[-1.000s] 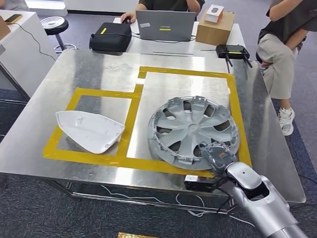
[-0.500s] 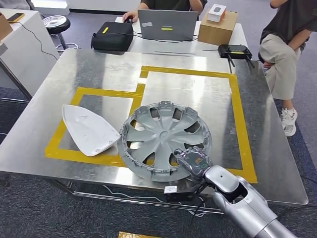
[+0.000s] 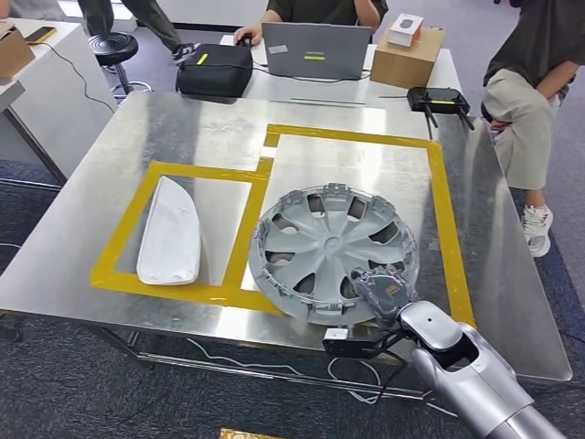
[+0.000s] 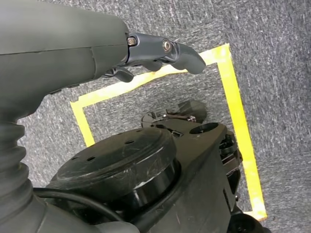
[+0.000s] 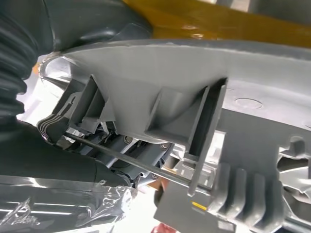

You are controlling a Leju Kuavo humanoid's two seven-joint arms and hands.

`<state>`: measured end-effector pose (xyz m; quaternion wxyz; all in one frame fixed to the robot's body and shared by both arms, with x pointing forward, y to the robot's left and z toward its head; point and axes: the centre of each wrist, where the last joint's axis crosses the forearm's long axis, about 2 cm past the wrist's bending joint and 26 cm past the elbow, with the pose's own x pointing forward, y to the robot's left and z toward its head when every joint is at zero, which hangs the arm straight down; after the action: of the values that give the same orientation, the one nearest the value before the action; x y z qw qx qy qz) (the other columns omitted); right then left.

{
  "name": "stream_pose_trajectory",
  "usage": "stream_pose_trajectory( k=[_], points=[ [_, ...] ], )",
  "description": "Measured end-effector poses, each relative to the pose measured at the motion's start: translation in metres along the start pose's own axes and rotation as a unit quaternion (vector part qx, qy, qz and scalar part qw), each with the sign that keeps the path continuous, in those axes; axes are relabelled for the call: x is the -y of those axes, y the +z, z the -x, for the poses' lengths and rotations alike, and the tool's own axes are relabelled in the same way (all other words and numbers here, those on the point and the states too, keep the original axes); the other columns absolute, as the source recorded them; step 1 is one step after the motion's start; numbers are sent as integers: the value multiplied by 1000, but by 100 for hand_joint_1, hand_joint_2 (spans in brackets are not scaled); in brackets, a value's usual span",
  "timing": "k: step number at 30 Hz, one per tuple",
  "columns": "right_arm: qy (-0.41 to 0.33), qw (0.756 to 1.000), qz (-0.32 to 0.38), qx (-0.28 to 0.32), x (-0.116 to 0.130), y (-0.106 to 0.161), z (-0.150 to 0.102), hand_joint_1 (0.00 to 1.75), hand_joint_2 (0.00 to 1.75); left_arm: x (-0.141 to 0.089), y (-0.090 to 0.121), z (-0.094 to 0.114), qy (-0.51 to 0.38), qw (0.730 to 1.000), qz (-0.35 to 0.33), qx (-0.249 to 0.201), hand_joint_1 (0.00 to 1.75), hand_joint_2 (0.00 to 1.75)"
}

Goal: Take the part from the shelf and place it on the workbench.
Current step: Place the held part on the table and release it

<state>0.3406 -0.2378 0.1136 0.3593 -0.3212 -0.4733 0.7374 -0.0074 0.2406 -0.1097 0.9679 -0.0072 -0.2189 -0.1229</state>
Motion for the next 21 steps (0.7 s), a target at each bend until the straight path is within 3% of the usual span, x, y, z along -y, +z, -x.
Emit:
stream_pose_trajectory(
  k=[18, 20, 21],
  points=[
    [-23, 999, -4, -40, -3, 9, 19, 170, 175, 4, 0, 0, 12, 1000, 17, 4, 0, 175],
    [-23, 999, -3, -41, -3, 9, 19, 109, 175, 4, 0, 0, 12, 1000, 17, 4, 0, 87],
    [-24, 999, -2, -41, -3, 9, 19, 69, 175, 4, 0, 0, 12, 1000, 17, 4, 0, 44]
  ],
)
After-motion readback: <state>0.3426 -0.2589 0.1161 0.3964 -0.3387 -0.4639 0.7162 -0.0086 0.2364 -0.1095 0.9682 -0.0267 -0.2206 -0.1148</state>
